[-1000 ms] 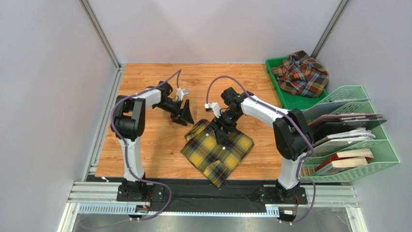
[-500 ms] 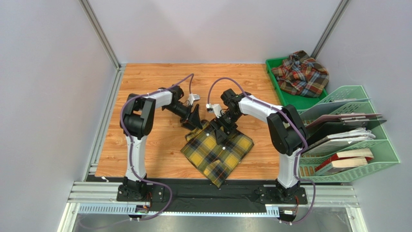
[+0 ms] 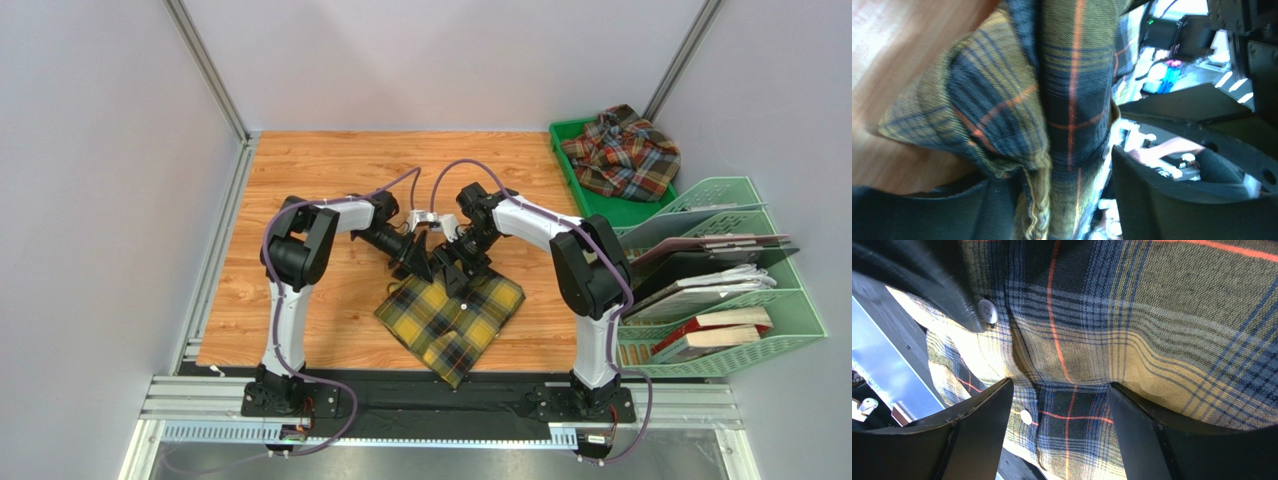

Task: Fold and stack the long sleeve shirts
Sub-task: Fold the shirt

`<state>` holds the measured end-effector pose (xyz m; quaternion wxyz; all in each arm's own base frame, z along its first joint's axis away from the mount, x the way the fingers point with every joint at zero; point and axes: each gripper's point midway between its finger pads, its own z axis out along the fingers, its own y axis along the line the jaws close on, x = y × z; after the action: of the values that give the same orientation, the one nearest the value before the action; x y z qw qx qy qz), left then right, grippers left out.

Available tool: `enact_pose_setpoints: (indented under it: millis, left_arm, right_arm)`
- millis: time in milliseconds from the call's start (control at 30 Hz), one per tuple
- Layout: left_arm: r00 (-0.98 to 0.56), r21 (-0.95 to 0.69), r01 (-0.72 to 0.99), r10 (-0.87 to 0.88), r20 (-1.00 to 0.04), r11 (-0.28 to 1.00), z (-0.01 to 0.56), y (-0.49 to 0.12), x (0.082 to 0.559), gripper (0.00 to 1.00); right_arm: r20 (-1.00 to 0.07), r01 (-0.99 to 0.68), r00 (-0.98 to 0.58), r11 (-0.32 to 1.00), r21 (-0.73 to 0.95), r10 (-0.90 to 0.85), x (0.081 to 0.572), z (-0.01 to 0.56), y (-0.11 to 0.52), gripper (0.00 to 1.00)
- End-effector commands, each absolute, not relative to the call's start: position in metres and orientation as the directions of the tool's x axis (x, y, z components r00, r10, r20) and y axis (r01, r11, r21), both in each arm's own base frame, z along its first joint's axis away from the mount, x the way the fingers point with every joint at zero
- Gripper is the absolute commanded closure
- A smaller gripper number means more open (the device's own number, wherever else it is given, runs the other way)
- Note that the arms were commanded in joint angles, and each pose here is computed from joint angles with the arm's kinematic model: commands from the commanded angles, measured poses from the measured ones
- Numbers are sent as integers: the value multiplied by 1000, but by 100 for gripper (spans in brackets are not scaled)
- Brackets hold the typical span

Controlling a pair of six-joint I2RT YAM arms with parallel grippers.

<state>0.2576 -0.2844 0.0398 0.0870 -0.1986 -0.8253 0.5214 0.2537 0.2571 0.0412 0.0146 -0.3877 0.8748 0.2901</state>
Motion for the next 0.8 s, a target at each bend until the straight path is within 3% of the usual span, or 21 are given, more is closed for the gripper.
enact_pose_setpoints:
  millis: [0,33,133,167,200,267,300,367,400,433,467,533,567,667,733,767]
  left_arm:
    - [-916,-929,191,397,-53,318,33,-295,259,45]
    - [-917,-932,184,395,-48,313,34,-296,260,64]
    - [-924,-925,200,375,-69,323,46,-290,269,96]
    - [-934,-916,206,349,-79,344,49,-280,277,100]
    - [-939,-912,195,337,-68,360,54,-274,279,100]
    - [-939,-874,270,312,-145,405,70,-255,304,100]
    - [-942,-860,241,322,-95,449,78,-242,300,100]
    - [-904,-766,395,364,-225,507,96,-218,335,100]
    - [-904,-745,378,393,-169,549,107,-204,329,100]
    - [-878,-704,438,436,-199,559,110,-194,337,100]
    - [-843,-593,529,458,-282,607,132,-178,366,100]
    - [-797,-464,602,527,-296,649,153,-153,379,100]
    - [-734,-268,671,568,-372,692,182,-133,407,100]
    - [-597,44,735,676,-432,677,226,-109,439,100]
    - [-502,295,742,790,-352,603,247,-85,452,100]
    - [-504,346,752,827,-249,562,231,-79,449,100]
  right_arm:
    - [-306,-709,-692,534,461,-654,275,30,266,21]
    - [-305,-702,-698,538,467,-647,275,32,267,21]
    - [-305,-636,-756,540,551,-579,275,55,269,19]
    - [-330,-621,-769,517,588,-548,276,71,271,19]
    - [-337,-595,-793,527,607,-507,284,78,263,18]
    - [-353,-555,-826,529,642,-439,292,94,250,18]
    - [-382,-561,-825,525,641,-416,295,107,245,17]
    - [-397,-553,-832,526,646,-388,297,115,235,16]
    - [-405,-542,-840,537,646,-361,302,119,226,16]
    - [-411,-541,-841,541,644,-352,302,123,221,16]
    - [-411,-539,-842,546,641,-348,301,123,216,16]
    - [-410,-523,-852,563,639,-326,304,125,206,16]
    - [-413,-516,-856,572,638,-311,307,126,201,16]
    - [-418,-511,-858,577,638,-298,306,129,195,16]
    - [-416,-506,-861,578,640,-293,306,128,192,16]
    - [-413,-502,-863,581,641,-290,306,127,191,16]
